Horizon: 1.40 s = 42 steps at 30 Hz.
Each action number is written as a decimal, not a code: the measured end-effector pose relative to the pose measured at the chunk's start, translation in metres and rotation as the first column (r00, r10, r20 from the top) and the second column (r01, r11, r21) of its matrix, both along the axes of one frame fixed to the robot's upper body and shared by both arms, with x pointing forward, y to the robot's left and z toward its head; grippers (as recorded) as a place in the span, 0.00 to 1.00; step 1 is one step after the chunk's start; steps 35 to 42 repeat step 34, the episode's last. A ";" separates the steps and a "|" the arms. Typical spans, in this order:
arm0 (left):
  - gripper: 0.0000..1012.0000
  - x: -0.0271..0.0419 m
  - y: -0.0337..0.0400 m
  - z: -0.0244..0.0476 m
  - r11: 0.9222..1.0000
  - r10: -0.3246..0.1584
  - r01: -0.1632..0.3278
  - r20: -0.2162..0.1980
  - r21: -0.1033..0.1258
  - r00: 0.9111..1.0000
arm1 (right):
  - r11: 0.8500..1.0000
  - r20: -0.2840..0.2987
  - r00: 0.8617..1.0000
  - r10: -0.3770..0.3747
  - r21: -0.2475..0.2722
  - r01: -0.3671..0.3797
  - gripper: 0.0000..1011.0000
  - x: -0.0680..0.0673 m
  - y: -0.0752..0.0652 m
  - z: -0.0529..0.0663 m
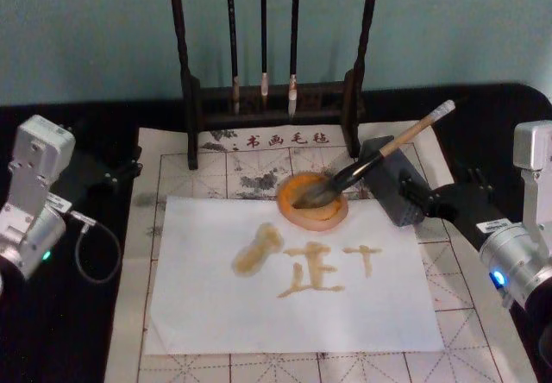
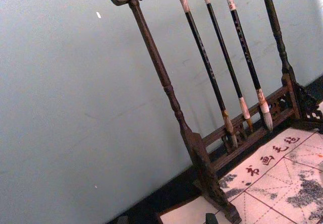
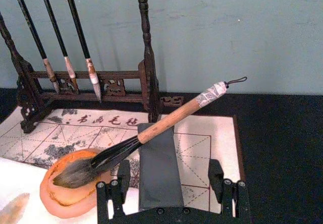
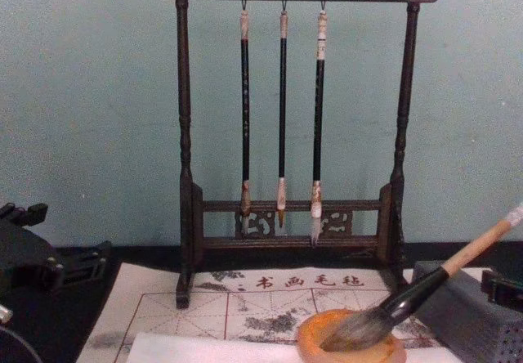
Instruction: Pick up the brush from the inkstone, write on the paper, then place the brush back to its original position.
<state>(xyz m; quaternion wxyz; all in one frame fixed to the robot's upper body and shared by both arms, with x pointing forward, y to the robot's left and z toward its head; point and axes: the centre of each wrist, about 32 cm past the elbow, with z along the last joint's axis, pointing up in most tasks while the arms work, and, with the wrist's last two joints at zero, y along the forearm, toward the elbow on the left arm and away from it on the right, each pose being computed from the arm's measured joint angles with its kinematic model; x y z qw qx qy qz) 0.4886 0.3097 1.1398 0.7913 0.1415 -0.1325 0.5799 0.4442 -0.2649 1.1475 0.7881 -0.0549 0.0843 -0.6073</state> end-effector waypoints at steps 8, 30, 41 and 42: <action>0.99 0.0000 0.0000 0.0000 1.000 0.000 0.000 0.000 0.000 1.000 | 1.000 0.000 1.000 -0.001 0.002 0.001 0.99 0.000 0.000 0.000; 0.99 0.0000 0.0000 0.0000 1.000 0.000 0.000 0.000 0.000 1.000 | 1.000 0.000 1.000 -0.001 0.004 0.001 0.99 0.000 0.000 0.000; 0.99 0.0000 0.0000 0.0000 1.000 0.000 0.000 0.000 0.000 1.000 | 1.000 0.000 1.000 -0.001 0.004 0.001 0.99 0.000 0.000 0.000; 0.99 0.0000 0.0000 0.0000 1.000 0.000 0.000 0.000 0.000 1.000 | 1.000 0.000 1.000 -0.001 0.004 0.001 0.99 0.000 0.000 0.000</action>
